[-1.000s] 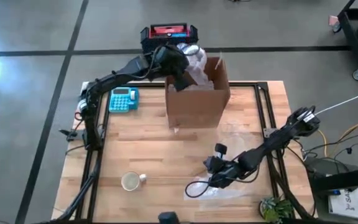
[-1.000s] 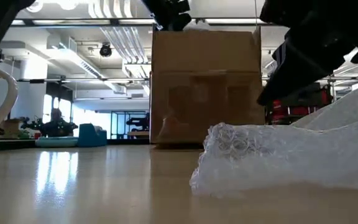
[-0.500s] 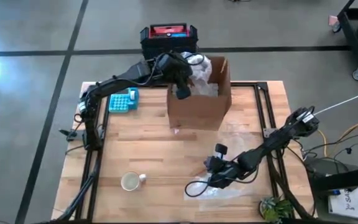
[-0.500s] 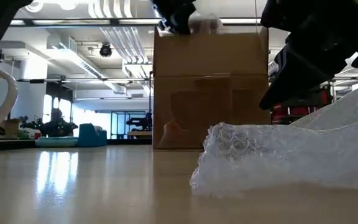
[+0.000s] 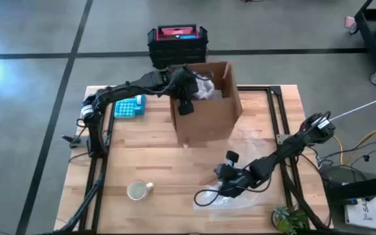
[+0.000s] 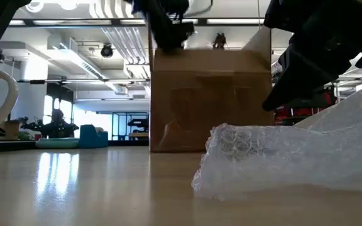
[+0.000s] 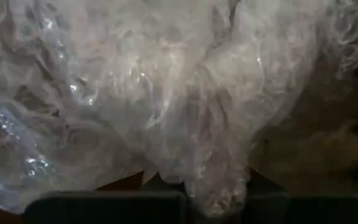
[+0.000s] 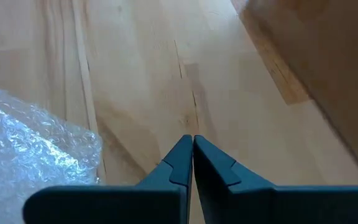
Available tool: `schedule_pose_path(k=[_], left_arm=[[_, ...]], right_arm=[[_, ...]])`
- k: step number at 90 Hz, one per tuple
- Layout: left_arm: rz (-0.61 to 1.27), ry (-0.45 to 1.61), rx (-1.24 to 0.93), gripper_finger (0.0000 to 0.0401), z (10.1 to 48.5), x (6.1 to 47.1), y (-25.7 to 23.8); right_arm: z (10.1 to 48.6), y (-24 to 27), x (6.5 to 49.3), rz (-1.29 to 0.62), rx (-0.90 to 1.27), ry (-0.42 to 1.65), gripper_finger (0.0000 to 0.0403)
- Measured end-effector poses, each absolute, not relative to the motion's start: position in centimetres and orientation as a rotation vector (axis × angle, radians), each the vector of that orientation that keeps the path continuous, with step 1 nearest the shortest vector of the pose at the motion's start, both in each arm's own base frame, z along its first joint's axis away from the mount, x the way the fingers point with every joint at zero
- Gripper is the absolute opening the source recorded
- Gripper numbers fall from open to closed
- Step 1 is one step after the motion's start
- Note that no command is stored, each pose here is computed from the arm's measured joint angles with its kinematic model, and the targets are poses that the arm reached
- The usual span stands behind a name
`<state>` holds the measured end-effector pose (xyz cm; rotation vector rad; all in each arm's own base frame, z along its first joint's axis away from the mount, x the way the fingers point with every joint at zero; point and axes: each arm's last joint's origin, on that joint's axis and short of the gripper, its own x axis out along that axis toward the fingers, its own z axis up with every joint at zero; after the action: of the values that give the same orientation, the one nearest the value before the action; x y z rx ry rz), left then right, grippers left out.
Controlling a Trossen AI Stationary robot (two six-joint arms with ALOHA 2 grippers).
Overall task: Wrap mug
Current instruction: Put the wrapped purple mug into the cardboard box
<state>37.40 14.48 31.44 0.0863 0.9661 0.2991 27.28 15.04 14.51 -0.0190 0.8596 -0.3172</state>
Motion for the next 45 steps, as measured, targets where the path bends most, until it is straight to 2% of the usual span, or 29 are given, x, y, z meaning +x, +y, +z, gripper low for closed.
schedule_pose_path(k=[20, 33, 45], left_arm=[[0.229, 1.035, 0.02, 0.0011, 27.1, 36.9, 14.3], [0.23, 1.021, 0.011, 0.0012, 25.8, 36.8, 14.3], [0.216, 1.024, -0.002, 0.0037, 25.1, 36.9, 14.5]], right_arm=[[14.5, 15.0, 27.3, -0.317, -0.02, 0.86, 0.0], [14.5, 15.0, 27.3, -0.317, -0.021, 0.859, 0.0], [14.5, 15.0, 27.3, -0.316, -0.02, 0.859, 0.0]])
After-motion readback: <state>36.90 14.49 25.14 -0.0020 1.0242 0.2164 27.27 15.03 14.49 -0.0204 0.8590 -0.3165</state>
